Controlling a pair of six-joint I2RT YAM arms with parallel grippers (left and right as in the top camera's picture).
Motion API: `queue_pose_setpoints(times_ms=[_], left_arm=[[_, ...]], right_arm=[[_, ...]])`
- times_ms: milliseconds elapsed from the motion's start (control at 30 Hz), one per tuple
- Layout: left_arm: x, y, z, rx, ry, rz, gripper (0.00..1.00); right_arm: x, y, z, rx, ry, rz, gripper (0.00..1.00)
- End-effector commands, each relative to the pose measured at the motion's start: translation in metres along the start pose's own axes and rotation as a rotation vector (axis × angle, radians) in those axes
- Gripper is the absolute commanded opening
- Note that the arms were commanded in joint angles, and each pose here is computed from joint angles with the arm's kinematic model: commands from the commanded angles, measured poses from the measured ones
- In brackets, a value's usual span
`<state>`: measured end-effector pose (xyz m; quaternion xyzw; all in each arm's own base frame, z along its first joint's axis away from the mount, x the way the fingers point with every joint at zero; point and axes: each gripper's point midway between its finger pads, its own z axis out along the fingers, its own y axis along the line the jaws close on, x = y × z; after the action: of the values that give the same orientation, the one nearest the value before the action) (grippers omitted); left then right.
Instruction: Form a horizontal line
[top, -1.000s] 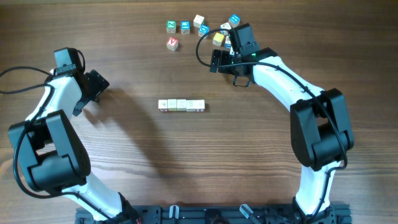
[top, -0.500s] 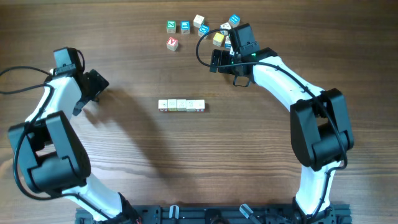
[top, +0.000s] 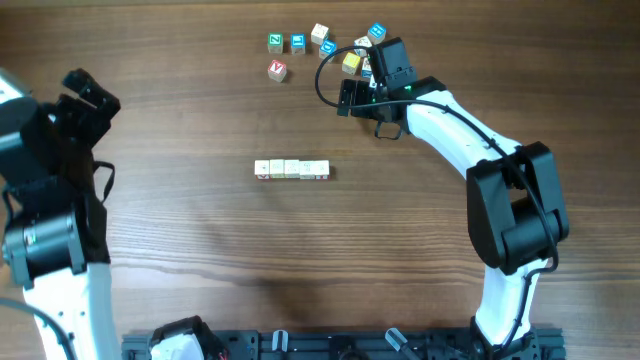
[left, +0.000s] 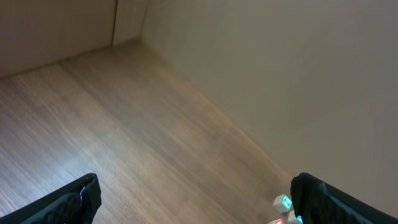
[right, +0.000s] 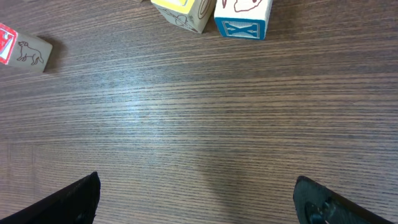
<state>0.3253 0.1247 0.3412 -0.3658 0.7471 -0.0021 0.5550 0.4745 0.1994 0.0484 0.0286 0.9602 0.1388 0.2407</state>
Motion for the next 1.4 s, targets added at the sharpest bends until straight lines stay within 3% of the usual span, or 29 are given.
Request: queue_pose_setpoints(times_ms=[0,133,300,433,633,867,1233,1367], left_arm=[[-0.005,0.000,-0.010,0.008,-0.018,-0.010,1.00],[0.027,0.016,0.001,-0.023,0.037,-0.001,1.00],[0.072,0.042,-0.002,-0.002,0.000,-0.007,1.00],[0.063,0.040,-0.015,0.129,-0.229,-0.045,1.00],[0.089,0.032,-0.055,0.327,-0.385,-0.064,1.00],[0.142,0.011,-0.072,0.531,-0.336,-0.051,1.00],[0.180,0.038,-0.049,0.463,-0.288,-0.034,1.00],[0.209,0.052,-0.035,0.391,-0.172,0.004,1.00]], right_arm=[[0.005,-0.004,0.008,0.019,0.011,-0.002,1.00],[0.005,-0.004,0.008,0.019,0.011,-0.002,1.00],[0.005,-0.004,0.008,0.019,0.011,-0.002,1.00],[0.005,-0.004,0.008,0.019,0.012,-0.002,1.00],[0.005,-0.004,0.008,0.019,0.011,-0.002,1.00],[0.005,-0.004,0.008,0.019,0.011,-0.002,1.00],[0.005,-0.004,0.008,0.019,0.012,-0.002,1.00],[0.005,-0.004,0.008,0.019,0.011,-0.002,1.00]])
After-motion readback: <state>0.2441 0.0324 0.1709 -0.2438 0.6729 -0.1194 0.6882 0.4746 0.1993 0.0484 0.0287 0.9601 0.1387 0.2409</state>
